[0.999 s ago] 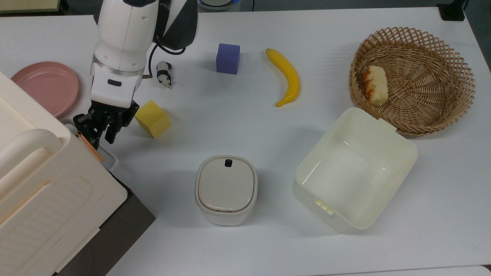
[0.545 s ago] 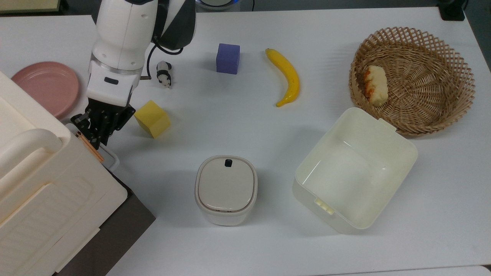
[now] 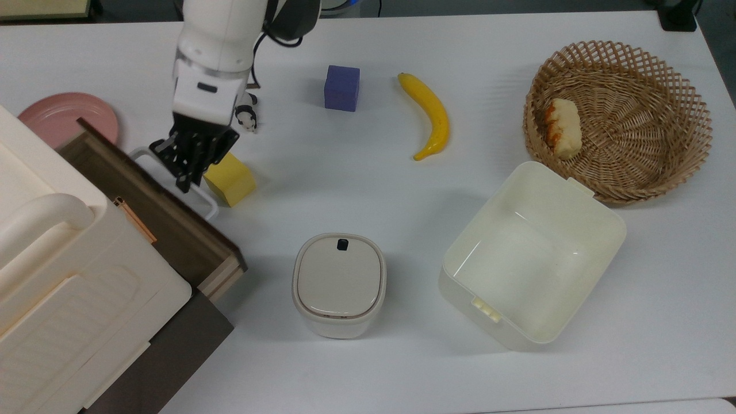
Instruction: Open the drawer
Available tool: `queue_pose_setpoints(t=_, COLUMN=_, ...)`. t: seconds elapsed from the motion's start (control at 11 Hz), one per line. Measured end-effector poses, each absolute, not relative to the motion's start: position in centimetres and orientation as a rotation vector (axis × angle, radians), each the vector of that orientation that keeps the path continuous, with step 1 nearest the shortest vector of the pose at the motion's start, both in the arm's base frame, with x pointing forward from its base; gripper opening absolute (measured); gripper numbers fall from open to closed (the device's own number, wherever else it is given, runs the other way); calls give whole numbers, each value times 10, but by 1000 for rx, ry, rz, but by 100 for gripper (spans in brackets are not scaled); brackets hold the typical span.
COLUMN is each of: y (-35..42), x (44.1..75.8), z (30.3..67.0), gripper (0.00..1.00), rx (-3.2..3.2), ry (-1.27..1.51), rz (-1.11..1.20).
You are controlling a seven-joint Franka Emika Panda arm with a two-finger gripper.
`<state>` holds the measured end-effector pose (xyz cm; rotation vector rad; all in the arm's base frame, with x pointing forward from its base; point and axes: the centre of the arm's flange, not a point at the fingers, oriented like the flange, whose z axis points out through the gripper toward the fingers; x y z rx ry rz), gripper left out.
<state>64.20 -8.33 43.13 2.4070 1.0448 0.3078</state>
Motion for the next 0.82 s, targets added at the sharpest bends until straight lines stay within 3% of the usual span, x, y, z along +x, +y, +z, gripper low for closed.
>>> queue_pose_setpoints(t=0.27, y=-59, x=611, z=431, gripper=14, rx=2432, ry=1072, rz=306)
queue_pose_setpoints(t=0.54, y=-52, x=602, z=430, gripper=14, rx=2440, ry=1078, rz=305)
queue_pose_setpoints(t=0.64, y=-51, x=602, z=429, gripper=18, rx=2447, ry=1068, rz=308)
queue_pose_setpoints(t=0.82, y=-36, x=601, z=428, gripper=45, rx=2503, ry=972, rz=343)
